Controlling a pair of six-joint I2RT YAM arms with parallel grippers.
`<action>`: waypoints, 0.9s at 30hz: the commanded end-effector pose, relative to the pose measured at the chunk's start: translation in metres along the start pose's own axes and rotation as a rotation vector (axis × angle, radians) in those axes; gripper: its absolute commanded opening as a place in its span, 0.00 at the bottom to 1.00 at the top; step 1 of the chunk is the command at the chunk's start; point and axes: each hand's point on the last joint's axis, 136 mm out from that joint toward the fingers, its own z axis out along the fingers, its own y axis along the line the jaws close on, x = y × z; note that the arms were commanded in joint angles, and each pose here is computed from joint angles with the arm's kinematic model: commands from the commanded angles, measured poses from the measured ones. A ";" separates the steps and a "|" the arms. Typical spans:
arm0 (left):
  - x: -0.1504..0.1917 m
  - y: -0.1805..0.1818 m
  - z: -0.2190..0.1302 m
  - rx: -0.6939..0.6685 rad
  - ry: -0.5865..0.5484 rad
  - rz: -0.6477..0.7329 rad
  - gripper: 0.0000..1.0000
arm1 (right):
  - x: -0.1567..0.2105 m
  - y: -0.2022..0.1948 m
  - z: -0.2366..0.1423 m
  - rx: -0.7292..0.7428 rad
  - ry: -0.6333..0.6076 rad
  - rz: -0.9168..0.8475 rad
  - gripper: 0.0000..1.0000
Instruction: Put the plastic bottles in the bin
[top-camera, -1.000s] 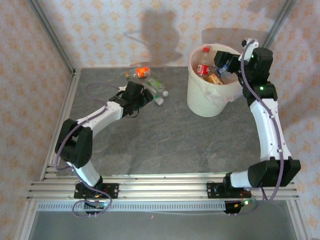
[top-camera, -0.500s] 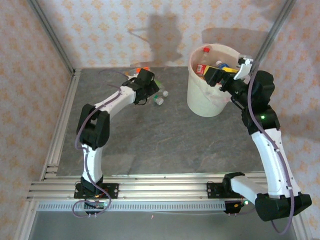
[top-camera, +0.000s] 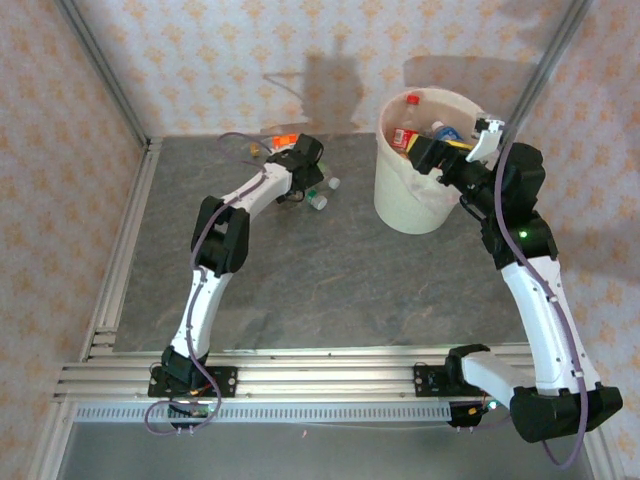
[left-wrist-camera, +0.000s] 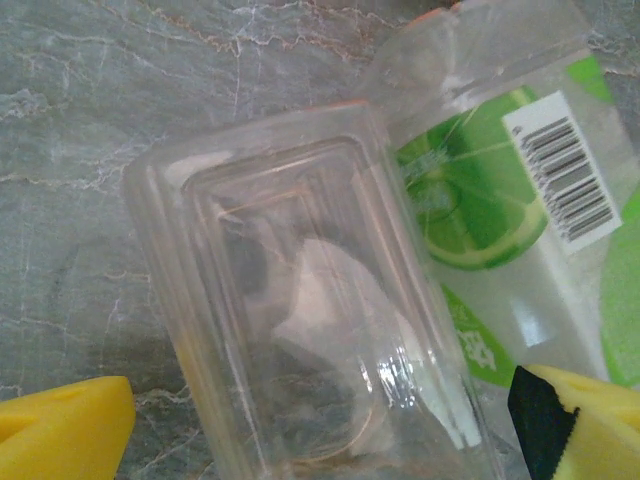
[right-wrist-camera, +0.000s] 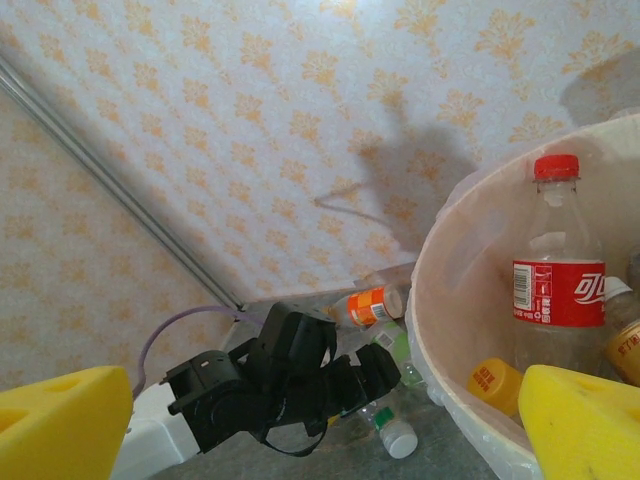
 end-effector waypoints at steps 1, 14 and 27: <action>-0.008 0.011 -0.005 -0.052 -0.011 0.015 0.95 | 0.001 0.000 0.000 0.009 0.002 0.015 0.99; 0.031 0.034 -0.029 0.029 0.060 0.069 0.84 | 0.006 -0.008 0.011 0.026 0.030 0.045 0.99; 0.080 0.056 -0.033 0.035 0.132 0.185 0.79 | 0.008 -0.012 0.014 0.040 0.035 0.053 0.99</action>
